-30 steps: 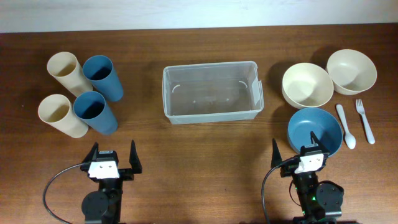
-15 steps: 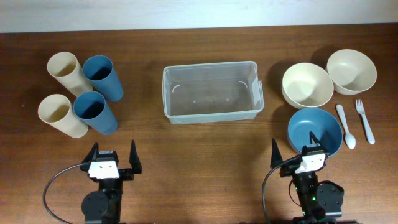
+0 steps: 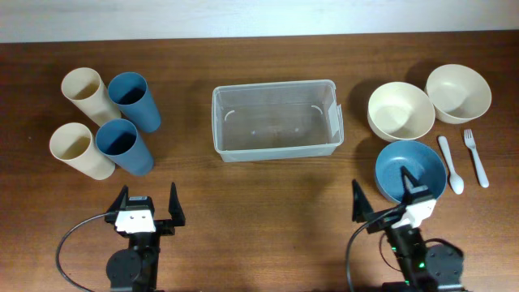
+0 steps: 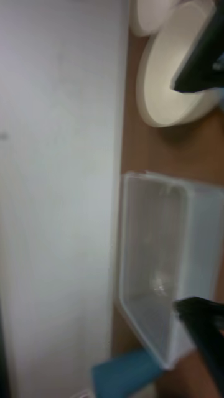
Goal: Pack container
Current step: 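Move the right gripper over the blue bowl and lower to its rim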
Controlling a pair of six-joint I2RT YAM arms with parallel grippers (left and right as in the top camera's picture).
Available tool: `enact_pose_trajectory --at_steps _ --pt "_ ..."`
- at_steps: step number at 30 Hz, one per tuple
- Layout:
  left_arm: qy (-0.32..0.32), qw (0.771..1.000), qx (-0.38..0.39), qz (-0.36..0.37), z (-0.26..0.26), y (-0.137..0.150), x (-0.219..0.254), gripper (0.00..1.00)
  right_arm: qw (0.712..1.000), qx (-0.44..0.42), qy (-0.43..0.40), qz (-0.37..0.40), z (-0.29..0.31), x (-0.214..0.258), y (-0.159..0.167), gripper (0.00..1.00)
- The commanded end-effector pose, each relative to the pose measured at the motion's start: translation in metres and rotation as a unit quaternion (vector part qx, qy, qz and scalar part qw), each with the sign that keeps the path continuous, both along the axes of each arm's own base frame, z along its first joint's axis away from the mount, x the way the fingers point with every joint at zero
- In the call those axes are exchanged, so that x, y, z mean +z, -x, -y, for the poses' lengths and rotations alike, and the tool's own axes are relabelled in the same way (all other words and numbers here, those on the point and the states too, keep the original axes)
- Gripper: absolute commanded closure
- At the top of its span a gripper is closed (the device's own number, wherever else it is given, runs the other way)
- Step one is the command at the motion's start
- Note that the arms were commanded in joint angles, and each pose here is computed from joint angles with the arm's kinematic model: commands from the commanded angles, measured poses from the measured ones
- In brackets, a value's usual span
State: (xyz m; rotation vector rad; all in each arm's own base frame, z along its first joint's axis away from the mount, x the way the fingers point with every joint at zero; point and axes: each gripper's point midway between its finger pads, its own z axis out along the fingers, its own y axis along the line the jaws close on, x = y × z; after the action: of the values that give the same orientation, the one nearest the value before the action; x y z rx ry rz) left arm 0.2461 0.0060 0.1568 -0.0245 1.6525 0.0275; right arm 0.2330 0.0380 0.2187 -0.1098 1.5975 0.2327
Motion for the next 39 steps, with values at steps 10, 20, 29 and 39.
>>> enact_pose_trajectory --at_steps 10,20,29,39 --pt "-0.007 1.0 -0.006 0.001 0.001 0.0 0.0 0.0 0.95 -0.039 0.043 -0.307 0.017 0.028 -0.041 0.01" --pt "-0.007 1.0 -0.005 0.001 0.001 0.0 0.0 0.0 0.851 -0.059 0.082 -0.516 0.032 -0.036 -0.083 0.01" --pt "-0.007 1.0 -0.005 0.001 0.001 0.0 0.0 0.0 0.78 -0.086 0.116 -0.609 0.048 -0.093 -0.079 0.01" --pt "-0.007 1.0 -0.006 0.001 0.001 0.0 0.0 0.0 0.771 -0.152 0.051 -0.617 0.082 -0.099 -0.078 0.01"
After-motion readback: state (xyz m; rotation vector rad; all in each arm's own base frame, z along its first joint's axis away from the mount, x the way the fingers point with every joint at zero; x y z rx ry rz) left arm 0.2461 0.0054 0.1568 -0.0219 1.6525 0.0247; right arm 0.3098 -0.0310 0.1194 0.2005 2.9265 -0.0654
